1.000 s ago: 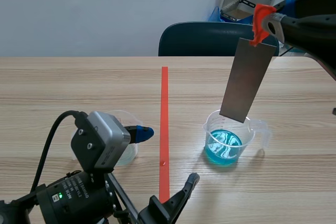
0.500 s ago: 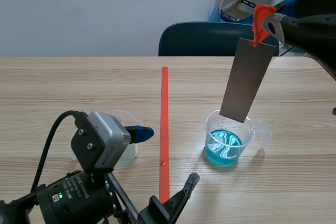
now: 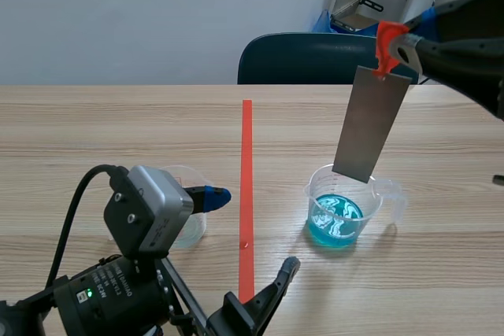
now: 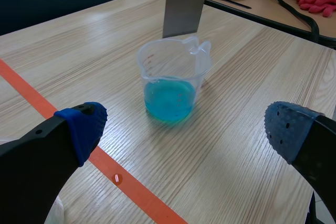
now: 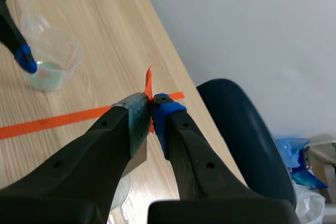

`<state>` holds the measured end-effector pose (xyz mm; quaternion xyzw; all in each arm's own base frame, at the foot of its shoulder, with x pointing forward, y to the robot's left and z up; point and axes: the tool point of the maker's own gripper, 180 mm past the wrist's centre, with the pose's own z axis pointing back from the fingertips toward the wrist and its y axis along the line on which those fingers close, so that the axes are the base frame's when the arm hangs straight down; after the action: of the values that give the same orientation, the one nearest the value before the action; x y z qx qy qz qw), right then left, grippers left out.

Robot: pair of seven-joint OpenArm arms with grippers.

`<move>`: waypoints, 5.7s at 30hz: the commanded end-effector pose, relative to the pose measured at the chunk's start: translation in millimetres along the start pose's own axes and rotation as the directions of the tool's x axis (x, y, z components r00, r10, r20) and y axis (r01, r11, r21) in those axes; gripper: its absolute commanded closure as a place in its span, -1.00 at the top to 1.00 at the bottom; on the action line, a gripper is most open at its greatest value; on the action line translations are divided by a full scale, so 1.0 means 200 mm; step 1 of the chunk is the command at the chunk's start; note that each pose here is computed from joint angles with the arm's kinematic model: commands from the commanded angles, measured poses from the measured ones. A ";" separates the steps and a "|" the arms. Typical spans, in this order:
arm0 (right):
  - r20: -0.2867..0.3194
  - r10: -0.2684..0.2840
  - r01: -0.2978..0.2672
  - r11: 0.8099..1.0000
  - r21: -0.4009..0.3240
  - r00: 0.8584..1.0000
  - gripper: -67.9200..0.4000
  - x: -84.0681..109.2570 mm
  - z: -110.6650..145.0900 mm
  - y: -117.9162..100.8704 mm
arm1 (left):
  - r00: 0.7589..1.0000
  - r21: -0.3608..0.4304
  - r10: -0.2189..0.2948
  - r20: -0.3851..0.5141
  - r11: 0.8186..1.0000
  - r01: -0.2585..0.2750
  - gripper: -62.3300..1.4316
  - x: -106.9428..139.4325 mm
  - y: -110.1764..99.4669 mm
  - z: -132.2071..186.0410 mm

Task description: Do the redox reaction experiment

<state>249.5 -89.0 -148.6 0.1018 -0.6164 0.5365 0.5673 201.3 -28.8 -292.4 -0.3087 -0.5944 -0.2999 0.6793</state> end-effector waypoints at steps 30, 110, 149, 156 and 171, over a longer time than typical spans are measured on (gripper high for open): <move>0.004 -0.025 0.024 0.998 0.054 1.000 -0.96 -0.43 -0.15 0.19 | 0.999 0.000 0.004 0.037 1.000 -0.004 1.00 0.05 0.00 -0.01; -0.002 -0.028 0.028 0.998 0.064 1.000 -0.96 -0.47 -0.17 0.21 | 0.999 0.000 0.004 0.036 1.000 -0.004 1.00 0.05 0.00 -0.01; -0.002 -0.028 0.028 0.998 0.064 1.000 -0.96 -0.47 -0.17 0.21 | 0.999 -0.001 0.005 0.037 1.000 -0.005 1.00 0.05 0.00 -0.01; -0.002 -0.028 0.028 0.998 0.064 1.000 -0.96 -0.47 -0.17 0.21 | 0.999 -0.001 0.005 0.037 1.000 -0.005 1.00 0.05 0.00 -0.01; -0.002 -0.028 0.028 0.998 0.064 1.000 -0.96 -0.47 -0.17 0.21 | 0.999 -0.001 0.005 0.037 1.000 -0.005 1.00 0.05 0.00 -0.01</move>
<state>269.1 -89.9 -257.9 0.1327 -0.6008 0.5401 0.5743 201.3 -28.8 -292.4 -0.3086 -0.5942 -0.3000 0.6795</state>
